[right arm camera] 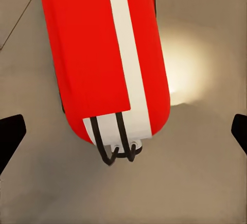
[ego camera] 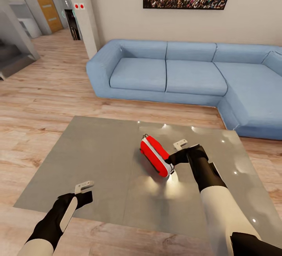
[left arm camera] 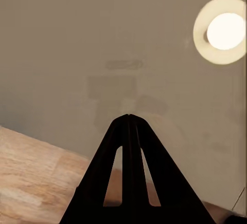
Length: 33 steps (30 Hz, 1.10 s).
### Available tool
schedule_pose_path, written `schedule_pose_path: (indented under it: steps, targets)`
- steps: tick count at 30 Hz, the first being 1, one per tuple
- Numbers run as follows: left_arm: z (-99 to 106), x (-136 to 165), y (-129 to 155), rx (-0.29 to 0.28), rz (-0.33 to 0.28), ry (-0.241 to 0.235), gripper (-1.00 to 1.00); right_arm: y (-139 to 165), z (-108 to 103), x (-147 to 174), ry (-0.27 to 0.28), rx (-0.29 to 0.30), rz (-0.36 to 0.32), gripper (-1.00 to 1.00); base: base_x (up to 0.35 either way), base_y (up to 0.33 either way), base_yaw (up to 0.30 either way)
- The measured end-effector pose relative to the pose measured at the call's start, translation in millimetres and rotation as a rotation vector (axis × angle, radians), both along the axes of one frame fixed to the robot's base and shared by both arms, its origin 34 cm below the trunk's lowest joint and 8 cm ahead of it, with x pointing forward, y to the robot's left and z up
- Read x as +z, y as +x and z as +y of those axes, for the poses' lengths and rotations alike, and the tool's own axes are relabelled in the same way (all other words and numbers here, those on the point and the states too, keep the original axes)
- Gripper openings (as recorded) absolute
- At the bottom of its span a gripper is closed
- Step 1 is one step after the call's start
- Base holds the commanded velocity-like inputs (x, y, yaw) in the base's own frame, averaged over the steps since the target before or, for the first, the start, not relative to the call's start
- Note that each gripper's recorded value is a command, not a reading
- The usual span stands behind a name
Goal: Turn on the radio receiver that's on the table in the living room.
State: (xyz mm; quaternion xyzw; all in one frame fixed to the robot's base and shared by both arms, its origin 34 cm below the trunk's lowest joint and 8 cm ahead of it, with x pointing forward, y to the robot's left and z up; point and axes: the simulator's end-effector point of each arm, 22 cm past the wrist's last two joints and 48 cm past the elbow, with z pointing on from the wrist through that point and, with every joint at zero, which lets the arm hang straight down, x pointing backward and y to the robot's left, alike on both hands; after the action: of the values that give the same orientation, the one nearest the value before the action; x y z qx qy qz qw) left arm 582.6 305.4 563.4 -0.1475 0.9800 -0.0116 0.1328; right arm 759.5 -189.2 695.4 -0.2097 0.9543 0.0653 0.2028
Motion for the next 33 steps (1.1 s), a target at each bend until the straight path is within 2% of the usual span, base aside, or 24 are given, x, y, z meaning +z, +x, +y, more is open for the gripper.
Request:
schedule_pose_path:
  steps: [19,33]
  targets:
    - [0.4,25.7,-2.7,0.000,0.001,0.001,-1.00,-1.9,-0.5,25.9,0.000,-0.002,-0.001,1.00,-0.005,0.000,0.000]
    - [0.6,42.9,-5.7,0.000,0.002,0.002,-1.00,-4.3,-1.5,43.2,-0.002,-0.003,0.000,1.00,-0.307,-0.040,0.000]
